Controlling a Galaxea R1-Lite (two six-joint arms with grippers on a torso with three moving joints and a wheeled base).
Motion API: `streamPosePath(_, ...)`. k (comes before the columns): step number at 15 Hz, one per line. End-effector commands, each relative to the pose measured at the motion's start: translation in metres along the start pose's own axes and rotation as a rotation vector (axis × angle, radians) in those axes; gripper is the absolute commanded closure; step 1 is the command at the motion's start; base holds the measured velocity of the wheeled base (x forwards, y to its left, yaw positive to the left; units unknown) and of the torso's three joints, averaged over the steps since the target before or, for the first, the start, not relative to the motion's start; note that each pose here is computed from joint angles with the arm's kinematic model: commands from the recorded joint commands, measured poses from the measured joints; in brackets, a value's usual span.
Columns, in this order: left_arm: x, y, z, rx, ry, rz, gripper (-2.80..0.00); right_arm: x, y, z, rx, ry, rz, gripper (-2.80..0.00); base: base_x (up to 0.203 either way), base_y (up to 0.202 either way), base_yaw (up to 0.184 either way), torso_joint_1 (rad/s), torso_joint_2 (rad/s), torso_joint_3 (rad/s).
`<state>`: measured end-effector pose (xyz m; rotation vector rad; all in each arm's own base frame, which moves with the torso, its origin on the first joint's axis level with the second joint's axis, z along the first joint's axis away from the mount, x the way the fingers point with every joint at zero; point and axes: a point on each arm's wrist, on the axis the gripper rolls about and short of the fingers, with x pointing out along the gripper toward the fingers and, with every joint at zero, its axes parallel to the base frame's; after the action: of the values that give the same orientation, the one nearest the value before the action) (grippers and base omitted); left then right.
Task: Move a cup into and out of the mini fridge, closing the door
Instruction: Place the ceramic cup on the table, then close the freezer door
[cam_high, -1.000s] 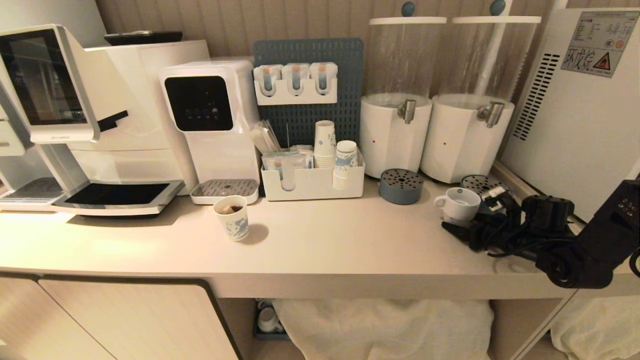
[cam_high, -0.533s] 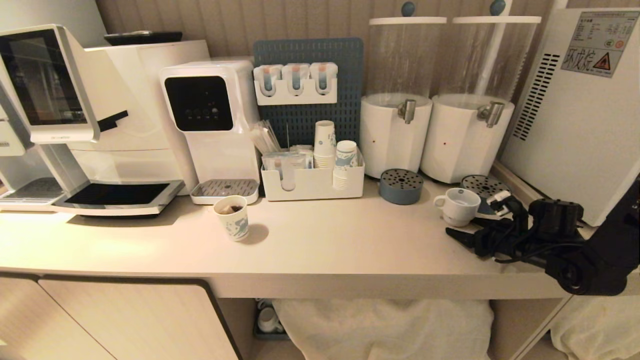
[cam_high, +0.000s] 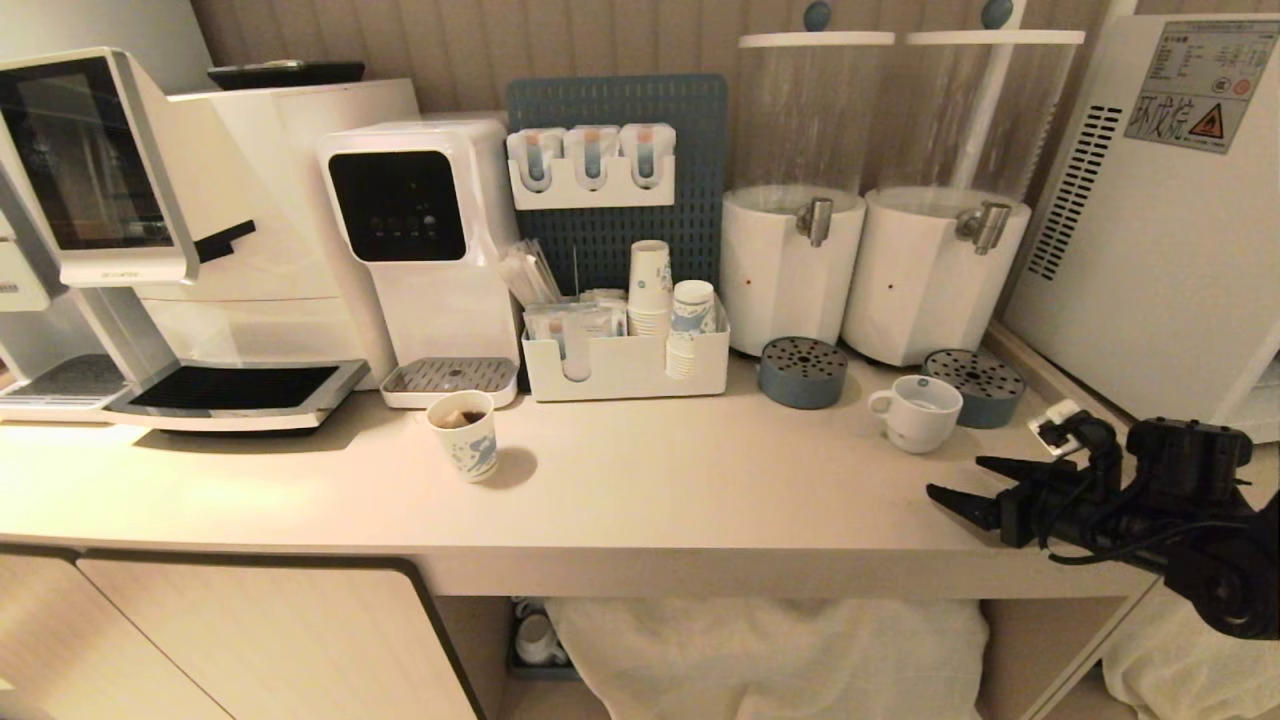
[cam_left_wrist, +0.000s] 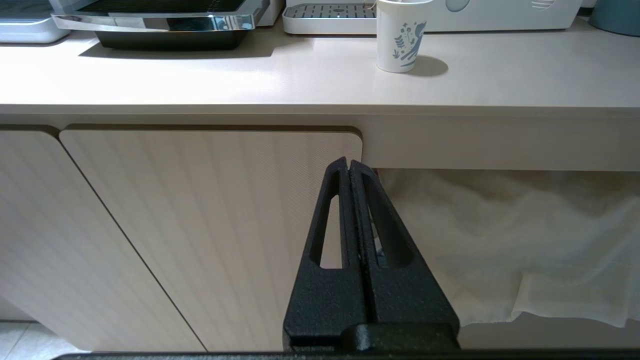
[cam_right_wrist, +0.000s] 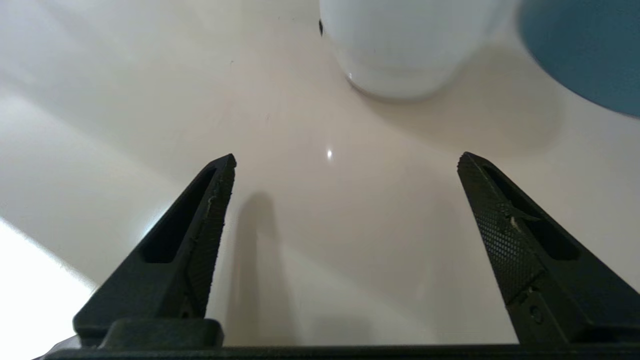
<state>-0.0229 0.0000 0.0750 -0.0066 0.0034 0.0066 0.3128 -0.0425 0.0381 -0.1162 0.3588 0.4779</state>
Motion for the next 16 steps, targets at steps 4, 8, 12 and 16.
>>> streamPosePath(4,0.0,0.0,0.0,0.0,0.001,0.001,0.0,-0.036,0.011,0.0,-0.029,-0.068,-0.013,-2.8,0.0,0.0,0.0,0.0,0.0,0.0)
streamPosePath(8,0.0,0.0,0.0,-0.001,0.001,0.001,0.0,-0.076,0.016,0.011,-0.04,-0.126,-0.017,-2.8,0.0,0.0,0.0,0.0,0.0,0.0)
streamPosePath(12,0.0,0.0,0.0,0.0,0.001,0.001,0.0,-0.121,0.028,0.034,-0.065,-0.206,-0.035,0.0,0.0,0.0,0.0,0.0,0.0,0.0)
streamPosePath(16,0.0,0.0,0.0,0.0,0.001,0.001,0.0,-0.182,0.058,0.075,0.002,-0.312,-0.022,0.0,0.0,0.0,0.0,0.0,0.0,0.0)
